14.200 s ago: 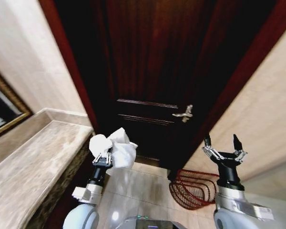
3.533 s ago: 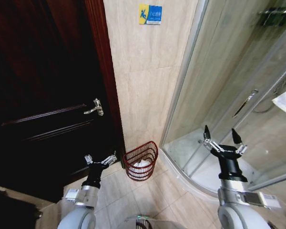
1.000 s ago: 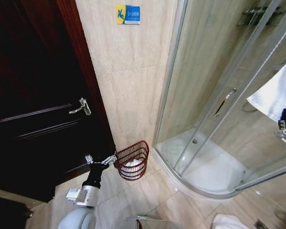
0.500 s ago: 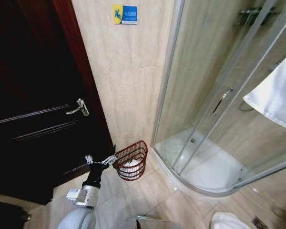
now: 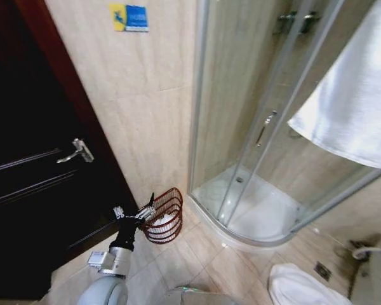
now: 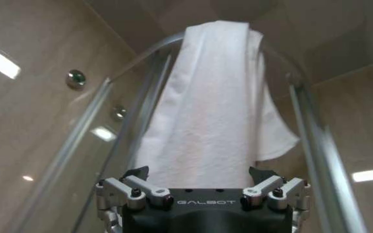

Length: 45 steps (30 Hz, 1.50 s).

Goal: Discard the used towel into the hamper.

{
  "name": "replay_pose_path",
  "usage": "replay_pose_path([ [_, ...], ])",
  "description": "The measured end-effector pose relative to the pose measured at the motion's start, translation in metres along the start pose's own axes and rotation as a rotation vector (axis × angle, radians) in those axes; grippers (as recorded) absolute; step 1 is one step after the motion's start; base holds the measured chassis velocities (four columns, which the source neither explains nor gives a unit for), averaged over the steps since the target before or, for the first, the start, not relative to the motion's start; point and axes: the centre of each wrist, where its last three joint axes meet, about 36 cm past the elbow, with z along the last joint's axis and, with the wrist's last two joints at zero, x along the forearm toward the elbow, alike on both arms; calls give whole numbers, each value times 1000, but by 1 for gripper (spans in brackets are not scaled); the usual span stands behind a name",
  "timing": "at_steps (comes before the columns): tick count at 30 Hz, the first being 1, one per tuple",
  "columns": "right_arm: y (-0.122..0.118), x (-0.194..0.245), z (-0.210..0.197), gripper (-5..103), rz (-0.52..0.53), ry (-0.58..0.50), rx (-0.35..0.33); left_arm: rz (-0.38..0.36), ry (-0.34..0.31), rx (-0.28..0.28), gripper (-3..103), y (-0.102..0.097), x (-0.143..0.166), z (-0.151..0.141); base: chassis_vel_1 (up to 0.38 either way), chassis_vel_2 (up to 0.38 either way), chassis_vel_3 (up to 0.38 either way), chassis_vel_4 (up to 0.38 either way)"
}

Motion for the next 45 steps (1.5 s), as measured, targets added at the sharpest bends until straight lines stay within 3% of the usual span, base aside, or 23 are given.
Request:
replay_pose_path([
  [22, -4, 1, -3, 100, 19, 20, -36, 0, 0, 0, 100, 0, 0, 0, -77, -84, -42, -42],
  [32, -5, -4, -5, 100, -1, -36, -19, 0, 0, 1, 100, 0, 0, 0, -160, -165, 151, 152],
  [45, -11, -28, -14, 100, -36, -72, -26, 0, 0, 0, 100, 0, 0, 0, 43, 17, 0, -5],
])
